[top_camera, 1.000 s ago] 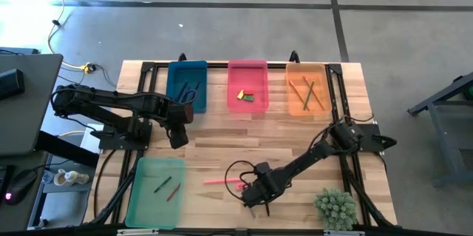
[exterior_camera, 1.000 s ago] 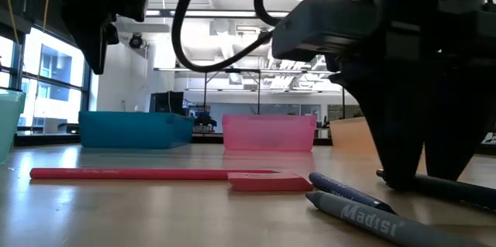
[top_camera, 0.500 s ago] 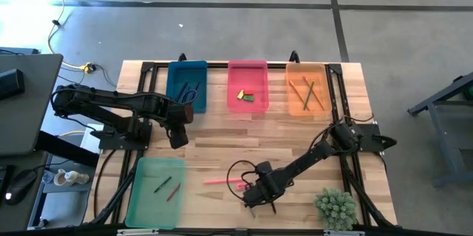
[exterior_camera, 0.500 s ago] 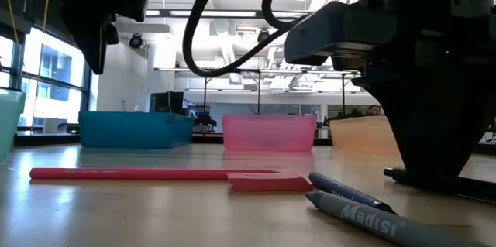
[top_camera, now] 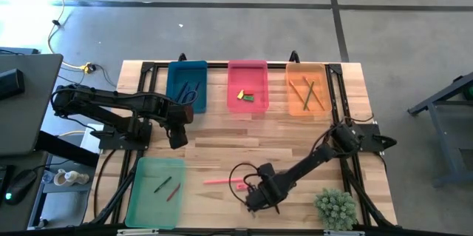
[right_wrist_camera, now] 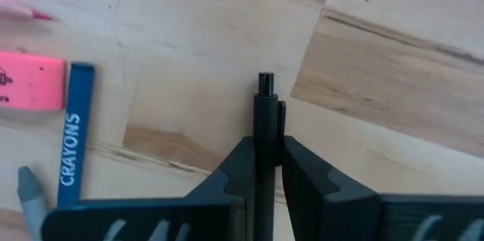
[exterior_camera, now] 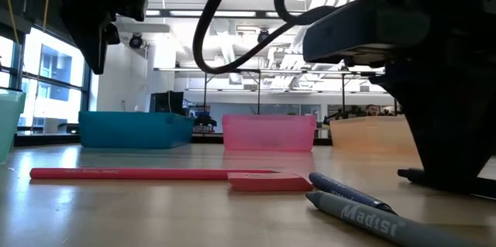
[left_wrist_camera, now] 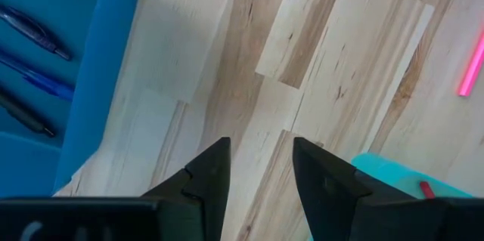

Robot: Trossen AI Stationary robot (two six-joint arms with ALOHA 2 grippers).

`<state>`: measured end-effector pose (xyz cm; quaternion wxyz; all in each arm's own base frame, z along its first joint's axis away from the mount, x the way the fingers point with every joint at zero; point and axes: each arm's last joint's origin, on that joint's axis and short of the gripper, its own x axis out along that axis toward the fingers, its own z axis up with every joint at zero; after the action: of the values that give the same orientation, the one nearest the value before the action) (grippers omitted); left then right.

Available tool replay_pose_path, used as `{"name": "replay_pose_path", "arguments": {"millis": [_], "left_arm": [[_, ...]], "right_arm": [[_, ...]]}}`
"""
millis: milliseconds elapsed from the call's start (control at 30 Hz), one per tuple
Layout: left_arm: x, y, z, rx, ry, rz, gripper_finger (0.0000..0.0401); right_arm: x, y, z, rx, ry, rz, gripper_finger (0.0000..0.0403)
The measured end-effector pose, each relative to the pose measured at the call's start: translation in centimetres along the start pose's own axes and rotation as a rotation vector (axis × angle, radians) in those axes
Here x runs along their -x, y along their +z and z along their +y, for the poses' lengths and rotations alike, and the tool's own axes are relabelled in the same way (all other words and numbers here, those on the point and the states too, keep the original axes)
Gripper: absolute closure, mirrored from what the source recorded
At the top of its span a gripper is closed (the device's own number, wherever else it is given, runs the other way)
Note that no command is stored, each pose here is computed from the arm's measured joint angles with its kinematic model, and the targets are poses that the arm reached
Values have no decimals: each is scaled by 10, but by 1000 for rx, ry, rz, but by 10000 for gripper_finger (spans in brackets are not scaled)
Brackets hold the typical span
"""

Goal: Sort crayons/erasers/pens/pencils in bins
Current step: Put the black pen into the blue bin

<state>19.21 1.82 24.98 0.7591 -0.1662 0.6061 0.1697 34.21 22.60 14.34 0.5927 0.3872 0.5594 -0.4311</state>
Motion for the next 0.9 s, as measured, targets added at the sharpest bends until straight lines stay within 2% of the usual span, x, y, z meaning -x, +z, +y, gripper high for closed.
{"name": "replay_pose_path", "arguments": {"millis": [267,500,700,900], "left_arm": [[0,0,0,-33,0,0,239],[0,0,0,-28,-3,1,213],[0,2,-5,-103,-125,9,216],[3,9,-22,-181,-218,-117,216]], "right_arm": [[8,-11,4,21,35,4,367],[20,-15,8,32,91,-62,367],[40,-15,15,68,147,-127,368],[76,-8,14,80,131,-275,368]]}}
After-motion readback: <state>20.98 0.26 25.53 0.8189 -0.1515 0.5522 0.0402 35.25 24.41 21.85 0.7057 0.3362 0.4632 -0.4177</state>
